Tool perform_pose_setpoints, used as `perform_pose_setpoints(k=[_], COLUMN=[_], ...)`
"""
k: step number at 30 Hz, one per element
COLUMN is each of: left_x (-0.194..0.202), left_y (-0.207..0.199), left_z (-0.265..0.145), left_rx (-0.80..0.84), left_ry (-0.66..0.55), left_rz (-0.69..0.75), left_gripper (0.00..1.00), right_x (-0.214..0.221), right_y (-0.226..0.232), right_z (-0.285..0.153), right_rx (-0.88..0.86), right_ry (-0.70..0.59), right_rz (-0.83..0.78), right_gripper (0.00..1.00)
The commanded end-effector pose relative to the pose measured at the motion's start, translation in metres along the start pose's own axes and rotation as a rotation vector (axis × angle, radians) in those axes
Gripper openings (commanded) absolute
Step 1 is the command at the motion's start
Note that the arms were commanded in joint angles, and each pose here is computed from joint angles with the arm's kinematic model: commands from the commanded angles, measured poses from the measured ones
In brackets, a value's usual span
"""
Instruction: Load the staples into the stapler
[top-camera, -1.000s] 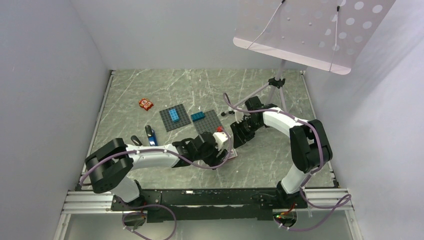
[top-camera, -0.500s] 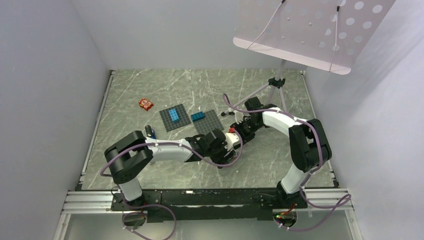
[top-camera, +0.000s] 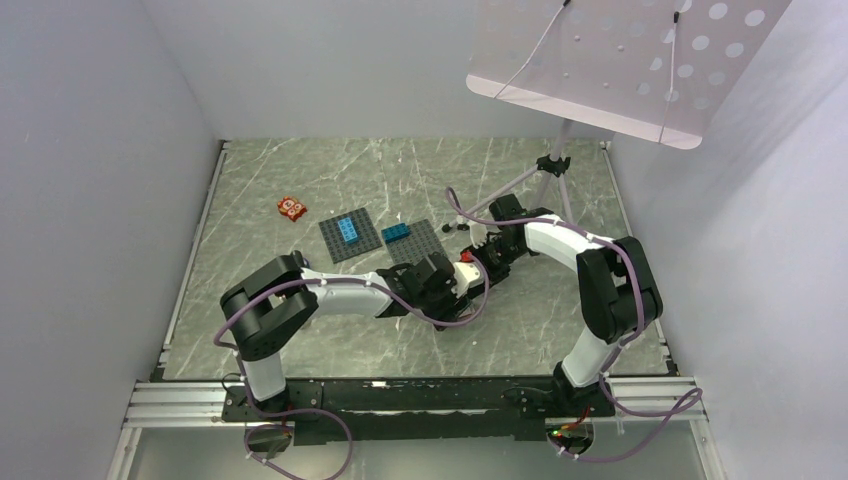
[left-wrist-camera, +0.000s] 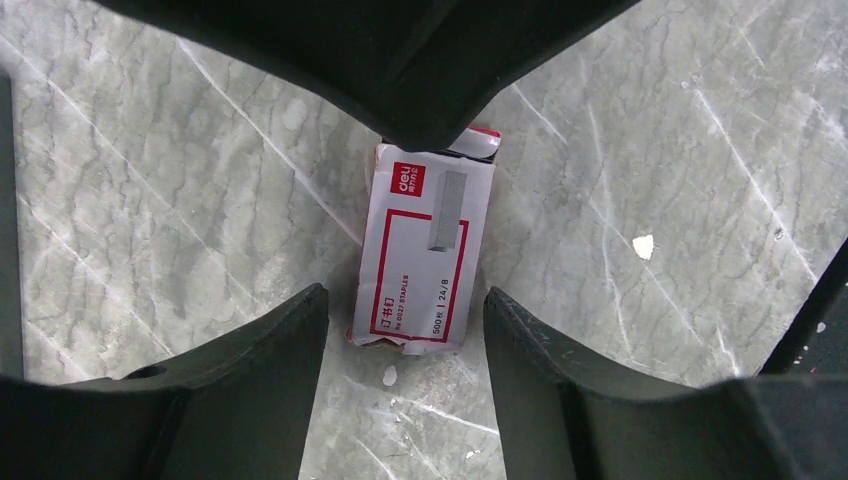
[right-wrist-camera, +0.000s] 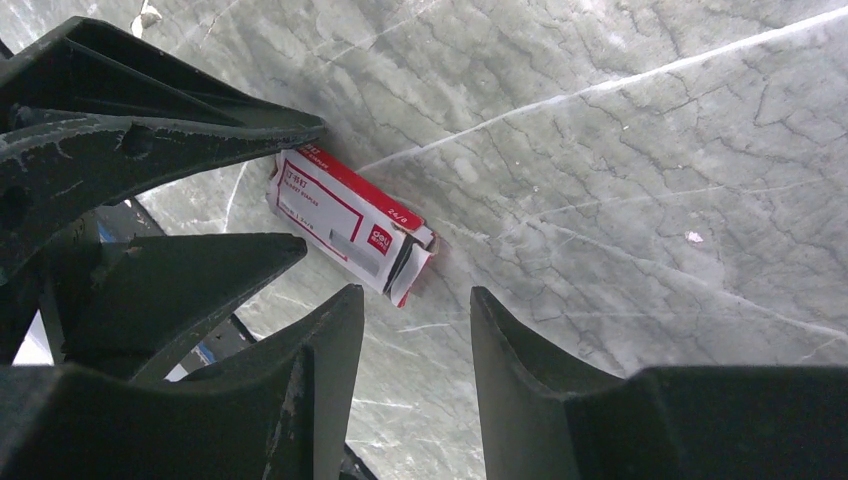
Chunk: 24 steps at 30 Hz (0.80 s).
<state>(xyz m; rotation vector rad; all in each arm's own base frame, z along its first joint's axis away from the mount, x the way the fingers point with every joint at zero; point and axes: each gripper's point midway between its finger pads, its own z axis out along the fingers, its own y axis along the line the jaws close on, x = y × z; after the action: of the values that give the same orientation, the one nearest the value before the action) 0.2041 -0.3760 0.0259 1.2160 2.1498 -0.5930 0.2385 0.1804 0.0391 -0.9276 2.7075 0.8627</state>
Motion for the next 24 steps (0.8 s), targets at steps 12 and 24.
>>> perform_pose_setpoints(k=[12,24], left_x=[0.014,0.017], left_y=[-0.001,-0.002], left_z=[0.005,0.006], left_rx=[0.006,-0.002], left_ry=[0.050,0.048], left_rz=[-0.047,-0.080], left_gripper=[0.48,0.48], right_x=[0.005,0.011], right_y=[-0.001,0.004], right_z=[0.006,0.018], right_rx=[-0.003,-0.038], right_ry=[0.055,0.118], right_rz=[0.045,0.057], right_gripper=[0.39,0.25])
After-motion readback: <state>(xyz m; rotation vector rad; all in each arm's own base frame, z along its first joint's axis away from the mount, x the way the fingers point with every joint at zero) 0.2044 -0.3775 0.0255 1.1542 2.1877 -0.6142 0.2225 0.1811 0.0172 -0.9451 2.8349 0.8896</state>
